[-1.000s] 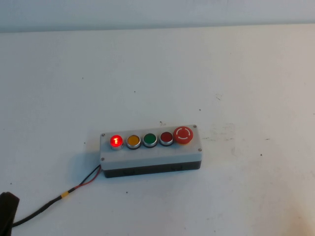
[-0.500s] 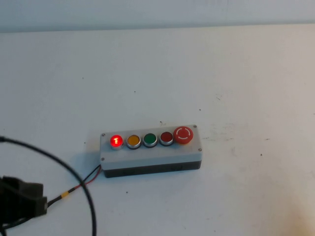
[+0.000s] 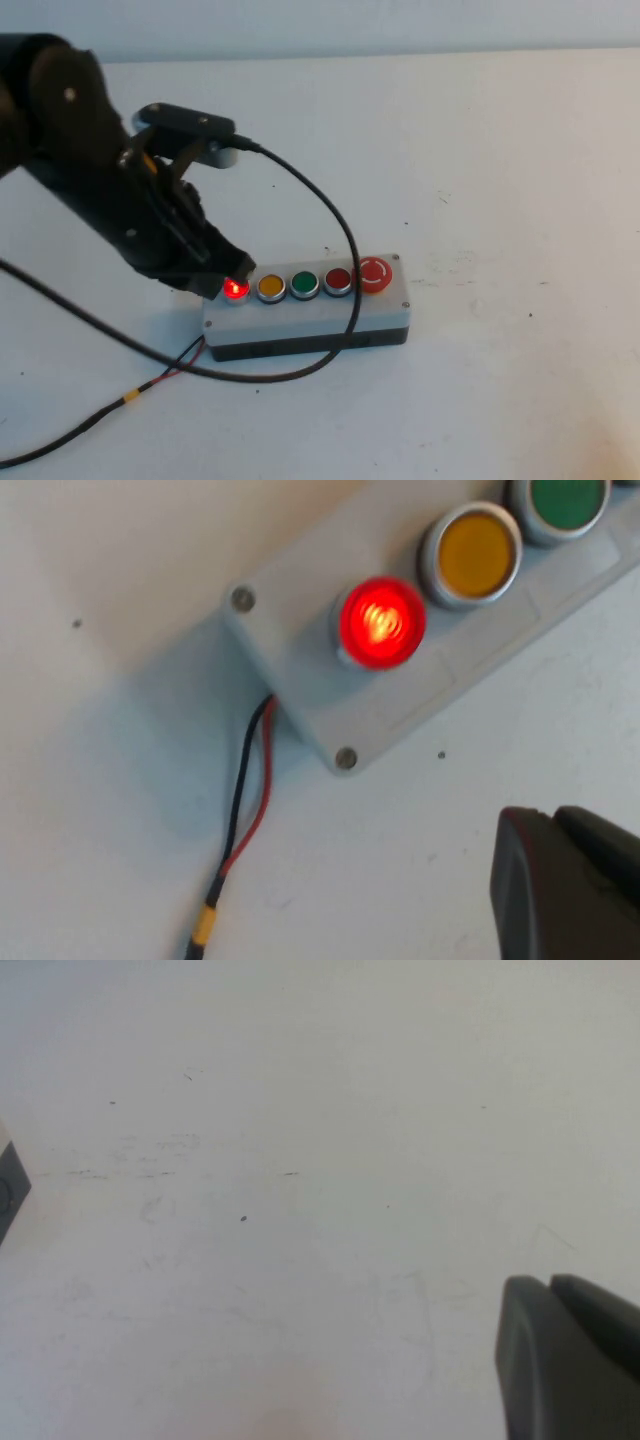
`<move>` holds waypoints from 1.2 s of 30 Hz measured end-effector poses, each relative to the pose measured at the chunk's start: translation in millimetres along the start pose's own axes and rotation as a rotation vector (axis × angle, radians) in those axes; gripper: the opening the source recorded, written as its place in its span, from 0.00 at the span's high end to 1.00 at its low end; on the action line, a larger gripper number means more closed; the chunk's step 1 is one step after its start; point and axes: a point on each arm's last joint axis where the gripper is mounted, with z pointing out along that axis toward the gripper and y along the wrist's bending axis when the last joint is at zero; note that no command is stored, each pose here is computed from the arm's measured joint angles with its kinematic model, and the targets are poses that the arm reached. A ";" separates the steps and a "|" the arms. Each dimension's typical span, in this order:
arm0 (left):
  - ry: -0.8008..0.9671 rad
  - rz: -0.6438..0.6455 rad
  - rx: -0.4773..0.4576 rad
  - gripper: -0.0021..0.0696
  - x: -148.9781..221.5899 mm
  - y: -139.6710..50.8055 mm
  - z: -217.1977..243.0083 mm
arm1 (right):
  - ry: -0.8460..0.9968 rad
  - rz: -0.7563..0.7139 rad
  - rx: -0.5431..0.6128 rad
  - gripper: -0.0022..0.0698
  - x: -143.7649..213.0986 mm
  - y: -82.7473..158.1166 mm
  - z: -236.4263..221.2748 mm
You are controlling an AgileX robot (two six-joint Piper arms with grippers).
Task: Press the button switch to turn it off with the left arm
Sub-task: Press the button to turn off
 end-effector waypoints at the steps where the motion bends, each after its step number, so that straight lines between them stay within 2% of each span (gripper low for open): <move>1: 0.010 0.016 0.005 0.98 -7.4 -1.0 3.4 | 0.000 0.000 0.000 0.99 0.0 0.0 0.0; 12: 0.086 0.033 0.021 0.98 -57.3 9.5 46.6 | 0.000 0.000 0.000 0.99 0.0 0.0 0.0; 19: 0.165 0.041 -0.017 0.98 -58.2 17.2 67.8 | 0.000 0.000 0.000 0.99 0.0 0.0 0.0; 36: 0.180 0.031 -0.025 0.98 -58.8 18.4 70.0 | 0.000 0.000 0.000 0.99 0.0 0.0 0.0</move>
